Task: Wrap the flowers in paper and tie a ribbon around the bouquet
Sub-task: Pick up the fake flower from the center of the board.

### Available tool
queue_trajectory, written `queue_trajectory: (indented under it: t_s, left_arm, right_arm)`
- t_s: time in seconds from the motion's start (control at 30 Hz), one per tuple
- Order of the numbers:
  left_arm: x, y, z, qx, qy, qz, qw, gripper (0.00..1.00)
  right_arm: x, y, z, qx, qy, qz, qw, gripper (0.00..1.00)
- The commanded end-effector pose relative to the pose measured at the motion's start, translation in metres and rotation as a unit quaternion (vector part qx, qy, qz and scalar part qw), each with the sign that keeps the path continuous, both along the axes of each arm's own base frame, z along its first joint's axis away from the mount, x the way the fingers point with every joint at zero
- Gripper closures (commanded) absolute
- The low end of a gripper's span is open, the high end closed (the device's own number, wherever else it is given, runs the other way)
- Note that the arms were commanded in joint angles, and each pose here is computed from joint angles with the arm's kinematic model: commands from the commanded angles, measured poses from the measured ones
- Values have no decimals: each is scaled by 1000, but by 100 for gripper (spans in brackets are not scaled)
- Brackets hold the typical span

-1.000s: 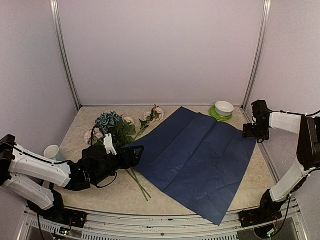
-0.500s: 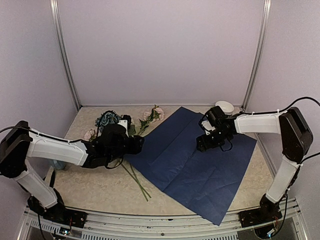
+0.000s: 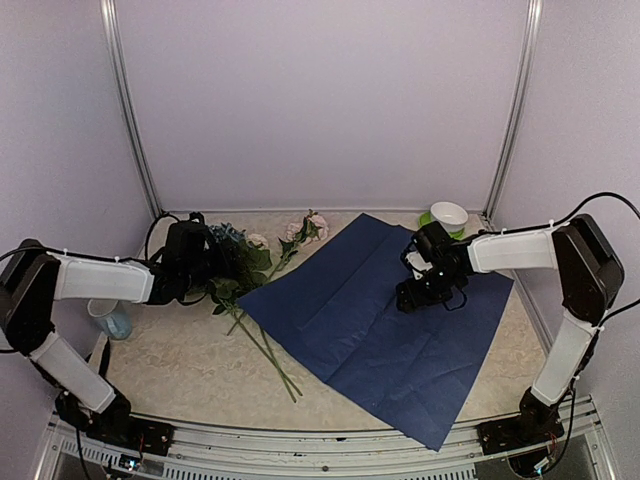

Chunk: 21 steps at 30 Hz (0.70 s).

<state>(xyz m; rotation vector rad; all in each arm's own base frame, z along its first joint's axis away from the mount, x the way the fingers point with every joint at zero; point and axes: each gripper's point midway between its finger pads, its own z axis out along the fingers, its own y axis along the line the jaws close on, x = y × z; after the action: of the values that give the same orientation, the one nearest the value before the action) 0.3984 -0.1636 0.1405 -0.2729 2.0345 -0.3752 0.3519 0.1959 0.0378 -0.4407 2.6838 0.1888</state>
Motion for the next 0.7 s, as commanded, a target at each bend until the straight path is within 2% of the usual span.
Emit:
queue_trajectory:
  t_s: [0.0, 0.13, 0.23, 0.37, 0.43, 0.47, 0.5, 0.67]
  left_arm:
    - [37, -5, 4, -24, 2, 0, 1000, 13]
    - [56, -5, -9, -16, 12, 7, 1000, 22]
    - [66, 2, -22, -22, 29, 16, 999, 37]
    - [68, 1, -35, -30, 44, 7, 999, 52]
    - [69, -1, -37, -33, 43, 0, 999, 75]
    - [69, -2, -33, -36, 35, -2, 999, 97]
    - [70, -2, -26, -40, 21, -3, 999, 100]
    - [71, 14, 53, -13, -88, 22, 996, 100]
  right_arm:
    - [-7, -3, -2, -1, 3, -3, 1000, 19]
    - [-12, -6, -6, -6, 6, -5, 1000, 19]
    - [-14, -7, -7, -7, 8, -5, 1000, 18]
    - [-15, -8, -3, -6, 5, -6, 1000, 18]
    - [-14, -7, 0, -5, 2, -5, 1000, 18]
    - [-13, -7, 1, -5, 1, -5, 1000, 18]
    - [-13, -7, 2, -5, 0, -4, 1000, 18]
    - [-12, -4, 13, 4, -8, -1, 1000, 18]
